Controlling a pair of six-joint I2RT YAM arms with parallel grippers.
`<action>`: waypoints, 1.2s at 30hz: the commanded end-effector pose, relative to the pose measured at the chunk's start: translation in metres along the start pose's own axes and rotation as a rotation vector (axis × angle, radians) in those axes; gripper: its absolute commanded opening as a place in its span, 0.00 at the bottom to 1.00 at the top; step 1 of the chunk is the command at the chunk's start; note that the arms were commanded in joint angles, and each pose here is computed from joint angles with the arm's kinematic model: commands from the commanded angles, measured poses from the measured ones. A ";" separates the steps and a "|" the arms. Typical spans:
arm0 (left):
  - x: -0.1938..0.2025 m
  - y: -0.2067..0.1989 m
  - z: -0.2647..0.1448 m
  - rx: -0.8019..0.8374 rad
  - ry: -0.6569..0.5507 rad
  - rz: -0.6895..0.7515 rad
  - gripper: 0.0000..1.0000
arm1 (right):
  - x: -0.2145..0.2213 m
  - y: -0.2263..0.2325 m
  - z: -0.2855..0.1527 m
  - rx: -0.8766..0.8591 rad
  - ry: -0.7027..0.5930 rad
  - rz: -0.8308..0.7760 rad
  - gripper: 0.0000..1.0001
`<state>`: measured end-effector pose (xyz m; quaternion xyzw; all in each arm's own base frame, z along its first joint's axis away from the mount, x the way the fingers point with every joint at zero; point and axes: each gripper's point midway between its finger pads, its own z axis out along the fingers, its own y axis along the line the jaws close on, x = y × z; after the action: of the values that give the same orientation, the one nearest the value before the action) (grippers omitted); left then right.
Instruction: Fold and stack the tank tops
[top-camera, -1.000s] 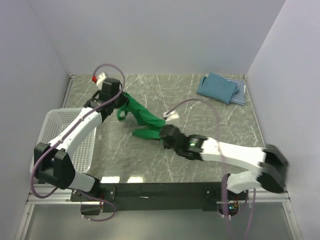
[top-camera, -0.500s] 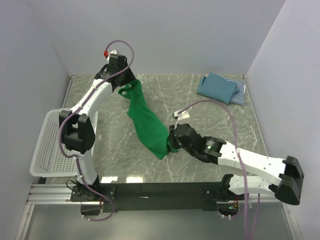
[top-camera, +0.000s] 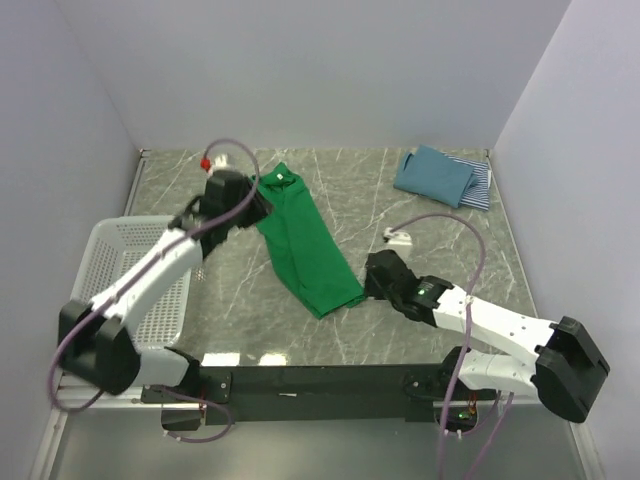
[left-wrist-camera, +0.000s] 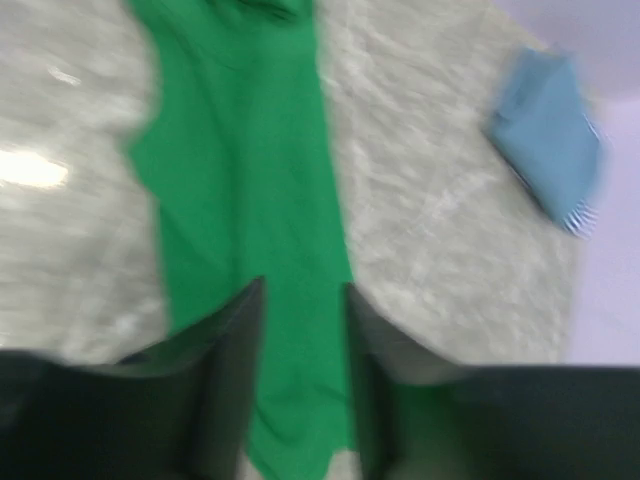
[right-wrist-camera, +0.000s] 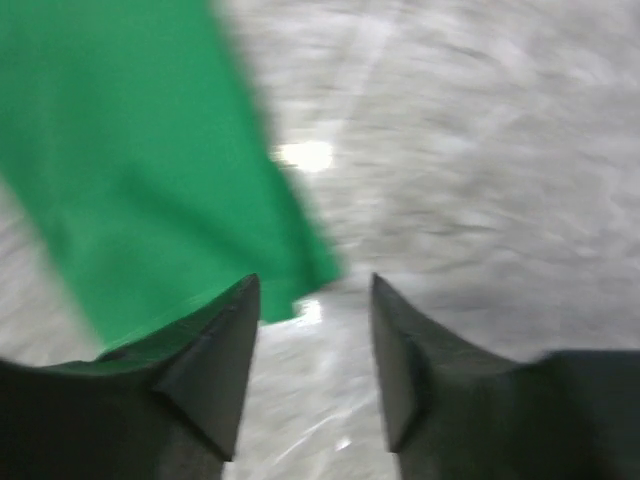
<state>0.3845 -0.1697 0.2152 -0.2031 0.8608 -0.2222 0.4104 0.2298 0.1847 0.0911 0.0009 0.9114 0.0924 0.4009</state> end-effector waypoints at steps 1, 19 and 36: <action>0.060 0.005 -0.019 0.074 0.033 -0.118 0.35 | 0.001 -0.034 0.015 0.063 -0.017 0.169 0.51; 0.278 0.029 -0.051 0.088 0.340 -0.070 0.45 | 0.020 -0.007 0.052 -0.084 0.092 0.222 0.43; 0.307 0.037 -0.021 -0.066 0.350 -0.007 0.31 | 0.031 0.001 0.065 -0.099 0.142 0.217 0.38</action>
<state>0.1824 -0.3018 0.0263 -0.1696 0.9206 -0.2548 0.2426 0.2444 0.1908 0.0176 0.0669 0.9330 0.1670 0.3118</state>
